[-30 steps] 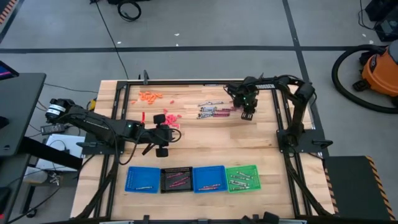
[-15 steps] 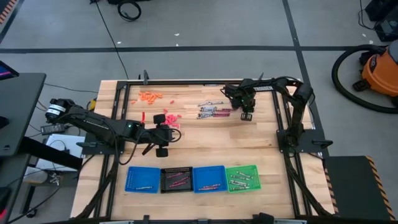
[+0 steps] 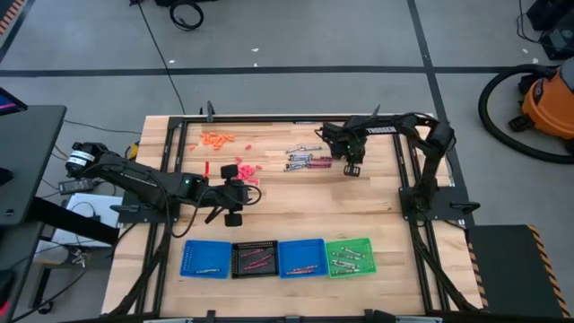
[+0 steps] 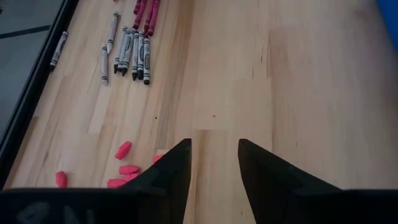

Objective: Sort crayons
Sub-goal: Put the pink crayon into the right blue bin

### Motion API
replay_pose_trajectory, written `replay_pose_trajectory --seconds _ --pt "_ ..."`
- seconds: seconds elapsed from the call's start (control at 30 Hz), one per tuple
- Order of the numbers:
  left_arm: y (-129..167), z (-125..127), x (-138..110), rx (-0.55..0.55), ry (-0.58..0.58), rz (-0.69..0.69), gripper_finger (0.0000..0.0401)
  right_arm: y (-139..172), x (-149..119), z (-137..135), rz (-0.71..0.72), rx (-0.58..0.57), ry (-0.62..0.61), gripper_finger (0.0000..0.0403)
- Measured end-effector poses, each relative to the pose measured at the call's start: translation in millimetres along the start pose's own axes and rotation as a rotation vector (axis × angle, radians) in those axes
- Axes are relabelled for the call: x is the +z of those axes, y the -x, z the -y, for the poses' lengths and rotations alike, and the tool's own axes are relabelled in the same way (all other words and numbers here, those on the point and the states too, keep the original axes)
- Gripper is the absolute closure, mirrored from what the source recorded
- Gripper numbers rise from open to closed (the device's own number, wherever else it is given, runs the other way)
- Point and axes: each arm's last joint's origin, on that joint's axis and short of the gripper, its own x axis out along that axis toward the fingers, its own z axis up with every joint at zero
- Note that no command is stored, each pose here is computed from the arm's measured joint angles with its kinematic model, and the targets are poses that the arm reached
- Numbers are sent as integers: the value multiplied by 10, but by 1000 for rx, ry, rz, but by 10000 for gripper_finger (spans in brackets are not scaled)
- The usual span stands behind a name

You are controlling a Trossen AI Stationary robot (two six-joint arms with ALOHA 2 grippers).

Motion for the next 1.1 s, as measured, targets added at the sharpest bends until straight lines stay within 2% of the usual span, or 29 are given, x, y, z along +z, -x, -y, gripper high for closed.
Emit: replay_pose_trajectory --seconds 0.3,0.73,0.9,1.1 --pt "0 0 26 0 12 25 257 359 -77 -258 113 -40 12 395" --pt "-149 73 161 -1 2 138 257 756 39 -1144 453 8 173 395" --pt "-172 97 184 -41 8 160 257 828 48 -1402 519 58 198 393" --pt "-160 101 186 -47 31 162 257 1074 52 -1635 594 102 205 393"
